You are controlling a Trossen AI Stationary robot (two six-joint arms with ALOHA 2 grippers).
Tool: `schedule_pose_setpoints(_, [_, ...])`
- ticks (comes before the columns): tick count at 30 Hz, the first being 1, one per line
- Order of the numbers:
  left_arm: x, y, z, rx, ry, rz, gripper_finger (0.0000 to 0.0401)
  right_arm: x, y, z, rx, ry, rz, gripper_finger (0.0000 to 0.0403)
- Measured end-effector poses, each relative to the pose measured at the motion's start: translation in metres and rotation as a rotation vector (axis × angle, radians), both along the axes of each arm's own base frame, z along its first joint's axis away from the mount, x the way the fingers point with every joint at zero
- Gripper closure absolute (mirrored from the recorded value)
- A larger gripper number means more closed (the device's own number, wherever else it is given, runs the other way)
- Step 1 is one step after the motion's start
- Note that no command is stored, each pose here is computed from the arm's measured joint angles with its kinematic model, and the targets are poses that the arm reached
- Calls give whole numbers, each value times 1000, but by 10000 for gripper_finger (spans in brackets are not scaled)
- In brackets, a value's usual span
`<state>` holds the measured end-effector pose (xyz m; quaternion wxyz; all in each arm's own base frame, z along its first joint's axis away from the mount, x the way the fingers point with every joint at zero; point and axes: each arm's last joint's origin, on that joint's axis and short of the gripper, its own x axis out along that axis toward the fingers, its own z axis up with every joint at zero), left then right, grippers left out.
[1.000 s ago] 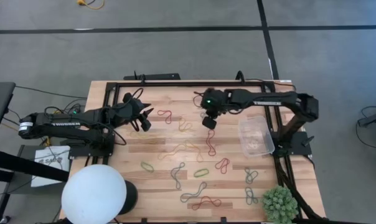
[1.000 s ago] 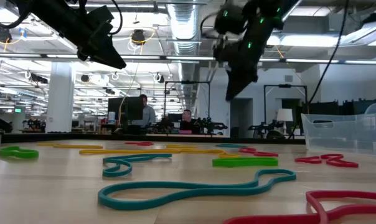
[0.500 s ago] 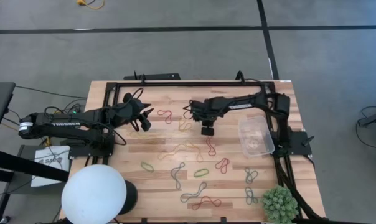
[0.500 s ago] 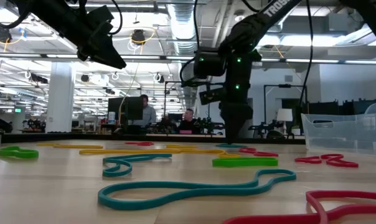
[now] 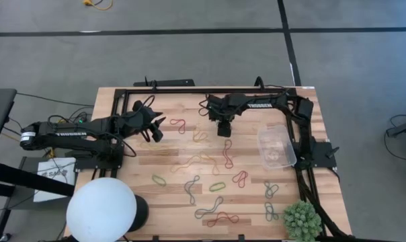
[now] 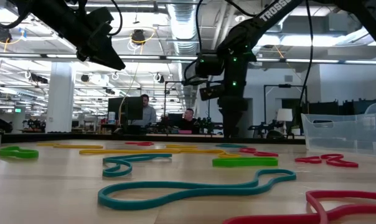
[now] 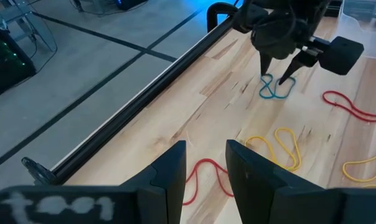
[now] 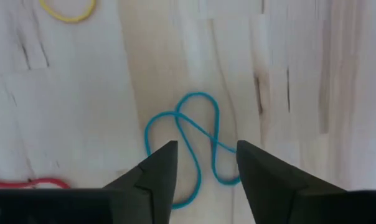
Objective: Pick and place items into bin
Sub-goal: Put the blue rubber band into the transparent bin
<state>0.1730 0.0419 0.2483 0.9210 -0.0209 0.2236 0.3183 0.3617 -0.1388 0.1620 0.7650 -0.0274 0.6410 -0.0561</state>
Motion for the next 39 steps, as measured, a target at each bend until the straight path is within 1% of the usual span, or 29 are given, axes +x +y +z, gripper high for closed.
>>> schedule_pose_setpoints(5, [0, 0, 0, 0, 0, 0, 297, 4, 0, -2, -20, -16, 86, 212])
schedule_pose_setpoints(7, [0, 0, 0, 0, 2, 0, 297, 5, 0, -9, 16, -8, 98, 205])
schedule_pose_setpoints(8, [0, 0, 0, -1, 4, 0, 297, 4, 0, -13, 38, 8, 101, 203])
schedule_pose_setpoints(10, [0, 0, 0, -1, 6, -1, 297, 6, -1, -21, 42, 15, 101, 200])
schedule_pose_setpoints(13, [0, 0, -1, -1, 6, 0, 297, 6, -5, -26, 30, 35, 92, 200])
schedule_pose_setpoints(19, [0, 0, -1, -1, 6, 0, 297, 3, -13, -35, 62, 57, 71, 209])
schedule_pose_setpoints(21, [0, 0, -1, -1, 7, 0, 297, 2, -13, -36, 65, 57, 49, 221])
schedule_pose_setpoints(24, [0, 0, -1, -1, 7, 0, 297, 2, -14, -36, 95, 44, 9, 252])
schedule_pose_setpoints(28, [0, 0, -1, -1, 7, 0, 297, 4, -13, -37, 125, 22, -13, 322])
schedule_pose_setpoints(31, [0, 0, -1, -1, 7, 0, 297, 5, -8, -33, 109, 20, -25, 381])
schedule_pose_setpoints(32, [0, 0, -1, -1, 7, 0, 297, 5, -6, -30, 115, 16, -33, 392])
schedule_pose_setpoints(34, [0, 0, -1, -1, 8, -1, 297, 3, 0, -22, 110, 17, -66, 392])
schedule_pose_setpoints(36, [0, 0, -1, -2, 12, 0, 297, -4, 9, -9, 130, 48, -102, 391])
schedule_pose_setpoints(39, [-1, 0, -1, -3, 16, -1, 297, -15, 22, 30, 127, 16, -126, 400])
